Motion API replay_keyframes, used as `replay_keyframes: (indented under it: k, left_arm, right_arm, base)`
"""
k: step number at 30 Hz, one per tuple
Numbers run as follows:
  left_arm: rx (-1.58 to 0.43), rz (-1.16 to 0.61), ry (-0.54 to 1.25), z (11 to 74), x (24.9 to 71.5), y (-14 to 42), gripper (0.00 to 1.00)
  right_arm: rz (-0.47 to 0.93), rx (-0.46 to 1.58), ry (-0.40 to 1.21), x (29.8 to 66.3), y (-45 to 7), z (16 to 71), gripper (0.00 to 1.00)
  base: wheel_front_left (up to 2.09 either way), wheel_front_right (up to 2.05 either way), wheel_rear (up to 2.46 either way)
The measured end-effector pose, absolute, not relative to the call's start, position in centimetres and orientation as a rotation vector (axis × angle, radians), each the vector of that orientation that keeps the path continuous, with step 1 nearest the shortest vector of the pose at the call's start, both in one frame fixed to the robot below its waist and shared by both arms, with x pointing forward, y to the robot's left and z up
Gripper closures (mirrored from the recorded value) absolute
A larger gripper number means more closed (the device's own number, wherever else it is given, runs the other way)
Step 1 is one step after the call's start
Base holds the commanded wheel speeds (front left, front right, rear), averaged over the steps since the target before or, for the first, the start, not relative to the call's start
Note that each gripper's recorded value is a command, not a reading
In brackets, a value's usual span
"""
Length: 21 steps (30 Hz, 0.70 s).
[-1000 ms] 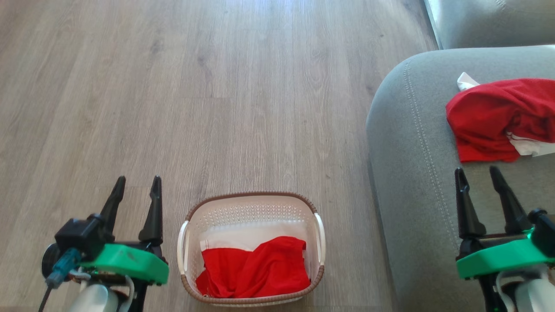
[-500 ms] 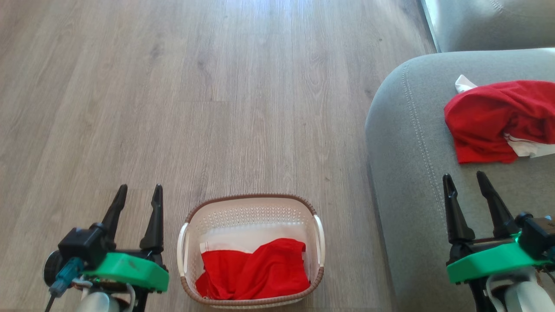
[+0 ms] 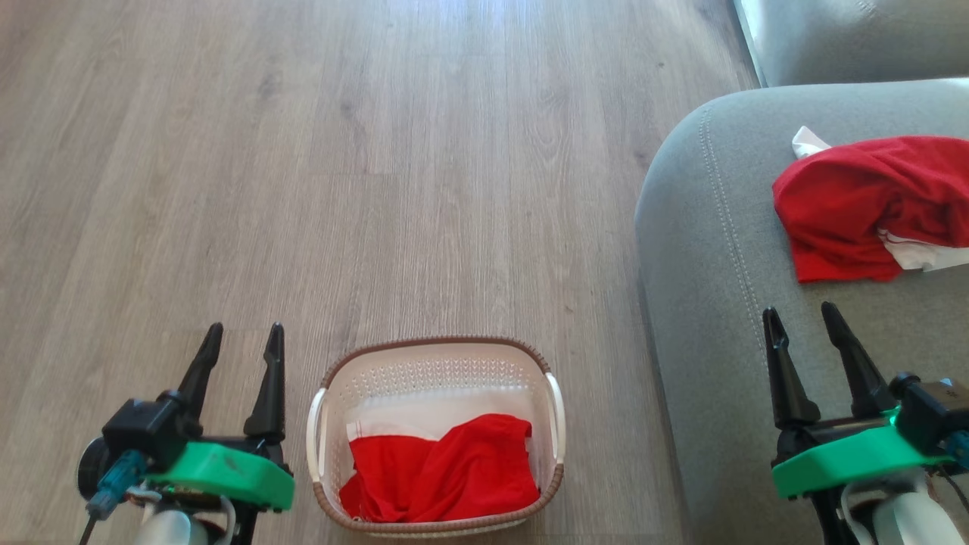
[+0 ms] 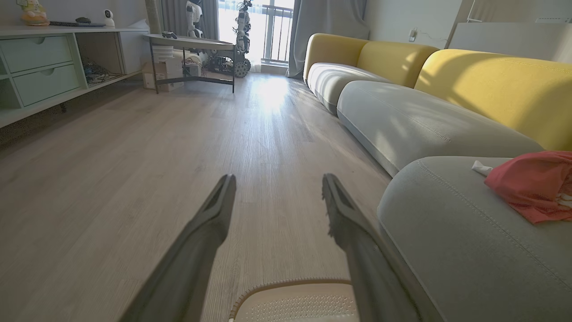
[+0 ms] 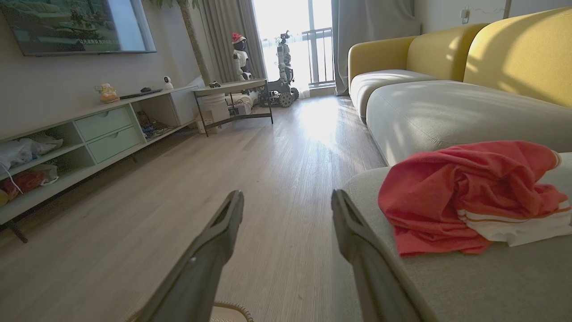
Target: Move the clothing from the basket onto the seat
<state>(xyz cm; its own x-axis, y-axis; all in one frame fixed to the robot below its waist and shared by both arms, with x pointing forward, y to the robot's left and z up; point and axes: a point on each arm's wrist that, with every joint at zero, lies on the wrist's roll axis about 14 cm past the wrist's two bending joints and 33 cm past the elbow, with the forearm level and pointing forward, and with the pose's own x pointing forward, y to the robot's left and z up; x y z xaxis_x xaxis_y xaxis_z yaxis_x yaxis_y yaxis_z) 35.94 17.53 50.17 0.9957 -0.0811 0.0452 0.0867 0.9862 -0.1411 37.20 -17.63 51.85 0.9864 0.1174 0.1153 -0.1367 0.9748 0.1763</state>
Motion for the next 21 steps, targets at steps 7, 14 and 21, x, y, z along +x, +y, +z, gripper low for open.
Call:
replay_keyframes:
  k: [7,14,21]
  left_arm:
    - [-0.149,-0.106,-0.026,49.6,36.5,16.9,0.0]
    - [-0.151,-0.15,-0.002,48.8,38.1,15.7,0.0]
    - [-0.161,-0.197,0.031,47.5,40.5,13.9,0.0]
  right_arm:
    - [0.122,0.184,-0.096,37.4,-17.8,51.5,0.0]
    - [0.108,0.178,-0.107,38.4,-18.4,51.7,0.0]
    - [0.09,0.171,-0.111,39.8,-19.1,51.6,0.0]
  base:
    - [0.0,0.0,0.0]
    - [0.0,0.0,0.0]
    - [0.0,0.0,0.0]
